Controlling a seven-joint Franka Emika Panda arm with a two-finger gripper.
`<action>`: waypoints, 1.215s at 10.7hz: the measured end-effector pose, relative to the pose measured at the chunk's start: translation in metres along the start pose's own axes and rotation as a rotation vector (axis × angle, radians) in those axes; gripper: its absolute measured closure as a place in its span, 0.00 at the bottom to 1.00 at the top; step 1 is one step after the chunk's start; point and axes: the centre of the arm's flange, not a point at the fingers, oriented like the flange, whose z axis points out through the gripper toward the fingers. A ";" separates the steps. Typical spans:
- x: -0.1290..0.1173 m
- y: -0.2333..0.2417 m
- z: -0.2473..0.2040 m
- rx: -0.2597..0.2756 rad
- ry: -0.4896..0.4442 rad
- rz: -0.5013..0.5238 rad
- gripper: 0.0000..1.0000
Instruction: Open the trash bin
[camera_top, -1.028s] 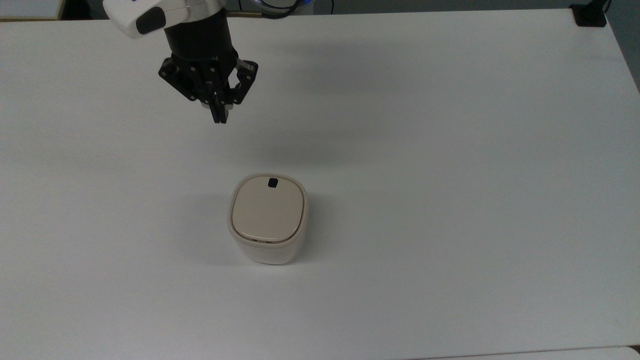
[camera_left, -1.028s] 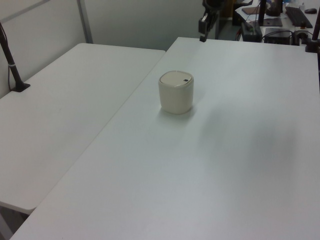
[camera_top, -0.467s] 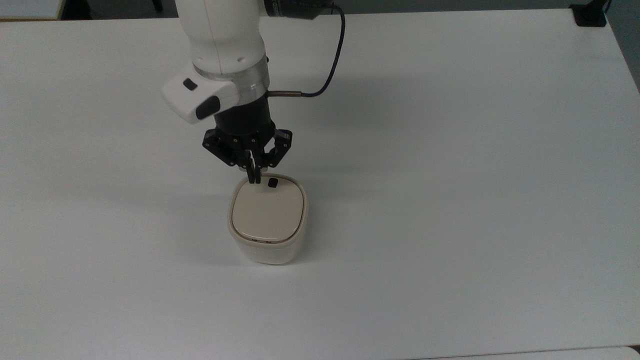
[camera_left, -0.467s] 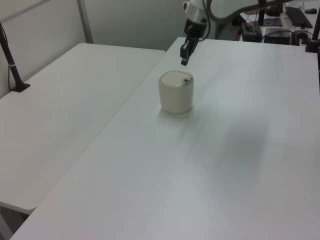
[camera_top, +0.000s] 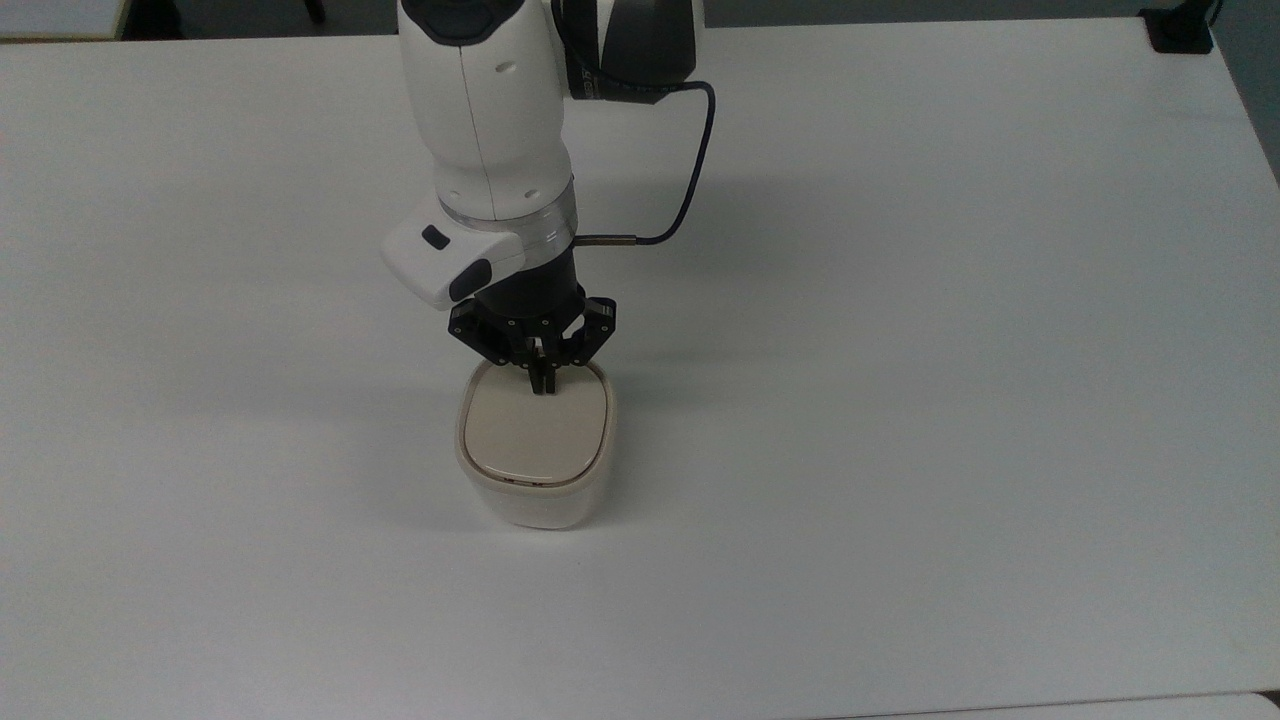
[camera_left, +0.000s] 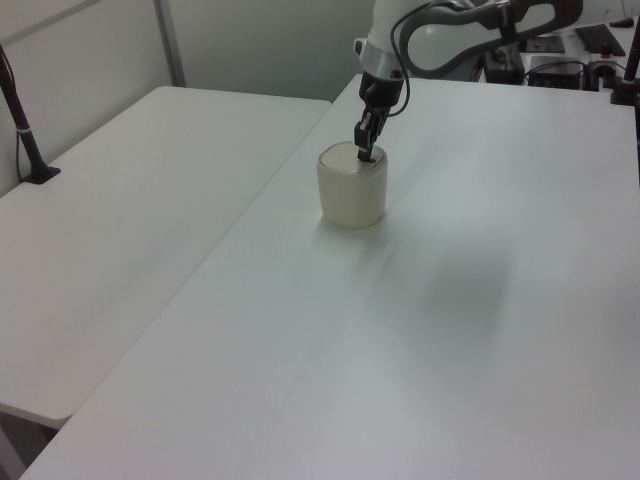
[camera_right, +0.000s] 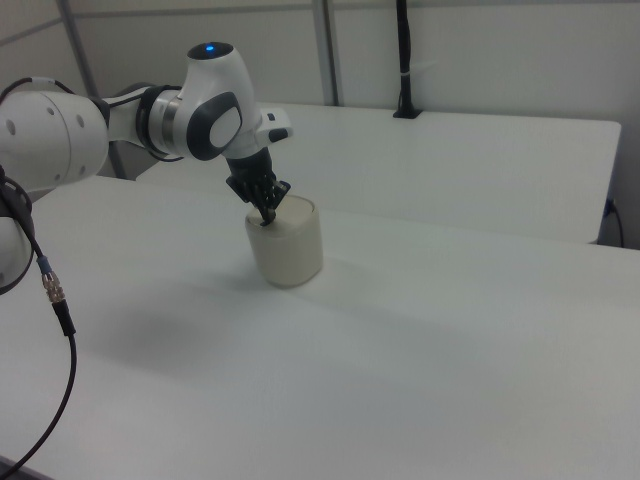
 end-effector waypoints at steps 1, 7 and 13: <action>0.000 0.000 0.000 0.000 0.001 0.000 0.90; -0.004 0.003 -0.034 -0.001 -0.032 0.004 0.88; -0.070 0.020 -0.174 -0.031 -0.256 0.014 0.14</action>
